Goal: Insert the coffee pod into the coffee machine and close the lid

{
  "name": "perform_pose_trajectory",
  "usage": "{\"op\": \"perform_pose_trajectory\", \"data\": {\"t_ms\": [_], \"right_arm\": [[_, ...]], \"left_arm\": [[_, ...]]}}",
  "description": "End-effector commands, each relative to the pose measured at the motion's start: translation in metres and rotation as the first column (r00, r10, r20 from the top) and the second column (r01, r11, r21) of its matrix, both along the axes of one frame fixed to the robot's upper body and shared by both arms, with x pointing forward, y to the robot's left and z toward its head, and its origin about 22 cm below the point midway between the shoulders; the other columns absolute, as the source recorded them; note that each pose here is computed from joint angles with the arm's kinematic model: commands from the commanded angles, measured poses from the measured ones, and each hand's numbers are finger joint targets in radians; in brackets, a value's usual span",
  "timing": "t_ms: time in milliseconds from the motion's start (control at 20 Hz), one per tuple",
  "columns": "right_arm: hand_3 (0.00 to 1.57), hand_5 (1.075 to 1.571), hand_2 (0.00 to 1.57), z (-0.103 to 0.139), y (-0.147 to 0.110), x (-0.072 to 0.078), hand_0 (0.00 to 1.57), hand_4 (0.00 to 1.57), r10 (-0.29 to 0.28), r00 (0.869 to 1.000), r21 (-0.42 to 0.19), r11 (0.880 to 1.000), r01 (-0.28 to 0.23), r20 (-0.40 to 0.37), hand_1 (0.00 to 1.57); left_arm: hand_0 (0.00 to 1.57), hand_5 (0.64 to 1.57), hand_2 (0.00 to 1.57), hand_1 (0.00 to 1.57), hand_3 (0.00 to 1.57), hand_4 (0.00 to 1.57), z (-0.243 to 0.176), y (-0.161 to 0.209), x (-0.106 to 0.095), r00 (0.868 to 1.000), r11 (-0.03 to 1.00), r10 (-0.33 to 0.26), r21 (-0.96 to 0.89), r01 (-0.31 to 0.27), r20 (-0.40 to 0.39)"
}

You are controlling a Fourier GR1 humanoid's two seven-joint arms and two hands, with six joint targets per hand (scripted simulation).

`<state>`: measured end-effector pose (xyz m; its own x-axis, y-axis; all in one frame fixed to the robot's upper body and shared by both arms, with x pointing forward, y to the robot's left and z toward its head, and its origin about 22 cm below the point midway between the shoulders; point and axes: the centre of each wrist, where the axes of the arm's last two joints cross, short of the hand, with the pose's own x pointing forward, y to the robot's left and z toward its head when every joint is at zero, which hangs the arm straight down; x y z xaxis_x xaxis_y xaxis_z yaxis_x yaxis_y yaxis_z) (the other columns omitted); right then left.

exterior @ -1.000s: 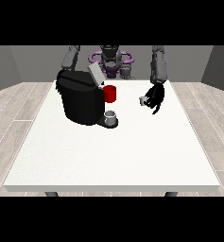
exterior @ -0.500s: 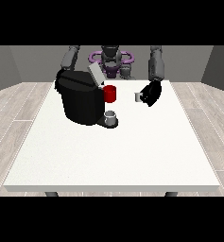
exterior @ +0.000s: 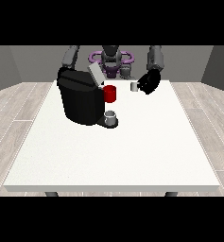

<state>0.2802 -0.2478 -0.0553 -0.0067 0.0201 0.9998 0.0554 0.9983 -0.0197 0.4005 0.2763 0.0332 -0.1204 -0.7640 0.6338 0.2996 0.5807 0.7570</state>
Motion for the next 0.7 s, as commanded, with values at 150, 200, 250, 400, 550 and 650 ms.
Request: {"op": "perform_pose_trajectory", "data": {"t_ms": [150, 200, 250, 400, 550, 650], "right_arm": [[0.00, 1.571, 0.00, 0.001, 0.012, 0.006, 0.00, 0.34, -0.022, 1.000, 0.013, 1.000, 0.021, 0.008, 0.00], [0.00, 1.571, 0.00, 0.002, 0.001, 0.009, 0.00, 0.32, -0.048, 0.999, -0.005, 0.999, 0.048, -0.014, 0.00], [0.00, 1.571, 0.00, 0.007, -0.011, 0.002, 0.00, 0.31, -0.015, 0.999, -0.006, 1.000, 0.015, -0.031, 0.00], [0.00, 1.571, 0.00, 0.001, -0.011, 0.004, 0.00, 0.31, -0.022, 0.999, -0.021, 1.000, 0.021, -0.045, 0.00], [0.00, 1.571, 0.00, -0.001, -0.018, 0.004, 0.00, 0.17, -0.036, 0.998, -0.011, 0.999, 0.035, -0.047, 0.00], [0.00, 1.571, 0.00, 0.011, -0.001, 0.014, 0.00, 0.20, -0.020, 1.000, 0.012, 1.000, 0.020, -0.012, 0.00]], "left_arm": [[1.38, 1.571, 1.42, 1.38, 1.37, 0.59, 0.037, -0.020, 0.017, 0.999, 0.998, -0.031, -0.058, 0.031, 0.007], [1.38, 1.571, 1.42, 1.38, 1.37, 0.59, 0.017, -0.050, 0.010, 0.999, 0.996, -0.039, -0.086, 0.038, -0.017], [1.38, 1.571, 1.42, 1.38, 1.37, 0.59, 0.013, -0.029, 0.006, 0.999, 0.997, -0.013, -0.070, 0.010, -0.040], [1.45, 1.571, 1.45, 1.45, 1.39, 0.60, 0.046, -0.050, 0.019, 0.998, 0.998, -0.064, -0.028, 0.064, -0.028], [1.46, 1.571, 1.45, 1.46, 1.40, 0.62, 0.053, -0.064, 0.019, 0.995, 0.994, -0.097, -0.047, 0.096, -0.020], [1.36, 1.571, 1.40, 1.36, 1.35, 0.66, 0.059, -0.070, 0.022, 0.998, 0.995, -0.048, -0.086, 0.050, 0.028]]}}
